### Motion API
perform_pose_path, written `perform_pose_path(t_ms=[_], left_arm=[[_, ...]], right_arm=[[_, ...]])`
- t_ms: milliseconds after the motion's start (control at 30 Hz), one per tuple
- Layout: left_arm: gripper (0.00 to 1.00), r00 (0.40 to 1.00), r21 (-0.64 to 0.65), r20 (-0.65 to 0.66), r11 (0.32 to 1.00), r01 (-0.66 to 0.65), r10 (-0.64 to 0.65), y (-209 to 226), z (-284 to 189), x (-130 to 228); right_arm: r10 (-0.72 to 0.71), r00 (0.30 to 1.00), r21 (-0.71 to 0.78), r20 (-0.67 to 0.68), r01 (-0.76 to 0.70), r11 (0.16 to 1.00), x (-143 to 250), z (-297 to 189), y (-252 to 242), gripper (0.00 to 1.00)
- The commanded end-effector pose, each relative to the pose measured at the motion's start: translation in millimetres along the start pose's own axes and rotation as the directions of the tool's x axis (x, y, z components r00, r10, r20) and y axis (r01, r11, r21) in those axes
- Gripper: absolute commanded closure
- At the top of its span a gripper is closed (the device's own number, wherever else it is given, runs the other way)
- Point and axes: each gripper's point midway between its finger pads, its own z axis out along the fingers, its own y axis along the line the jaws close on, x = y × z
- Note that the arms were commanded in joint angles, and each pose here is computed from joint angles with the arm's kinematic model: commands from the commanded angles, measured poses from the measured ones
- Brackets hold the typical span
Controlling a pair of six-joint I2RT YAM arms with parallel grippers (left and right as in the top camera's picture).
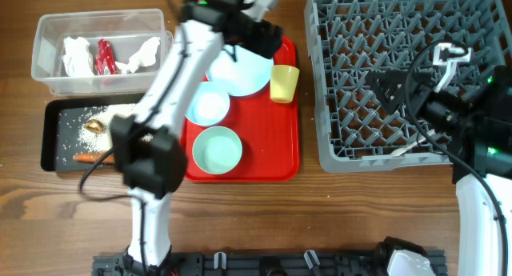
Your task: Sort waste into correct bins and load items into the dishwasher rack
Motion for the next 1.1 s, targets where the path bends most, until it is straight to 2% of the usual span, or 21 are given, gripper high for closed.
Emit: perform_pose_path(t_ms=[0, 100, 267, 367, 567, 667, 800, 933, 1000, 1067], left_arm=[[0.04, 0.966, -0.104, -0.060, 0.961, -0.256, 0.250, -12.5, 49.1, 1.4], [0.05, 0.947, -0.092, -0.053, 0.942, -0.322, 0.318, -23.9, 76.2, 0.8], [0.05, 0.945, -0.078, -0.069, 0.942, -0.325, 0.321, -27.1, 84.1, 6.9], [0.10, 0.943, 0.029, -0.093, 0.948, -0.318, 0.319, -46.4, 85.4, 21.5], [0.17, 0.911, 0.110, -0.171, 0.926, -0.361, 0.375, -75.2, 102.6, 50.0], [0.22, 0.903, 0.116, -0.215, 0.928, -0.355, 0.373, -72.4, 121.6, 65.2], [0.26, 0.893, 0.025, -0.257, 0.926, -0.376, 0.369, -53.7, 123.6, 67.4], [0.56, 0.877, 0.045, -0.323, 0.931, -0.361, 0.356, -52.9, 118.3, 84.4], [0.65, 0.853, 0.067, -0.393, 0.935, -0.347, 0.345, -52.6, 111.4, 102.6], [0.67, 0.829, 0.083, -0.453, 0.942, -0.326, 0.327, -52.6, 103.8, 117.9]], right_arm=[[-0.076, 0.997, 0.071, -0.033, 0.079, 0.994, 11.9, -2.2, -12.6, 0.00], [-0.063, 0.996, 0.126, -0.070, 0.071, 0.989, 23.2, -3.8, -23.6, 0.00], [-0.042, 0.996, 0.163, -0.081, 0.055, 0.985, 27.2, -5.0, -30.1, 0.00], [-0.030, 0.996, 0.165, -0.088, 0.045, 0.985, 29.8, -5.3, -30.3, 0.00], [-0.023, 0.996, 0.166, -0.091, 0.038, 0.985, 31.1, -5.4, -30.5, 0.00], [-0.021, 0.995, 0.166, -0.100, 0.038, 0.985, 33.6, -5.7, -30.7, 0.00], [-0.029, 0.994, 0.166, -0.104, 0.046, 0.985, 34.6, -5.8, -30.8, 0.00], [-0.029, 0.994, 0.166, -0.104, 0.046, 0.985, 34.5, -5.8, -30.8, 0.00], [-0.030, 0.994, 0.166, -0.104, 0.047, 0.985, 34.4, -5.8, -30.8, 0.00], [-0.030, 0.994, 0.166, -0.103, 0.047, 0.985, 34.2, -5.8, -30.8, 0.00]])
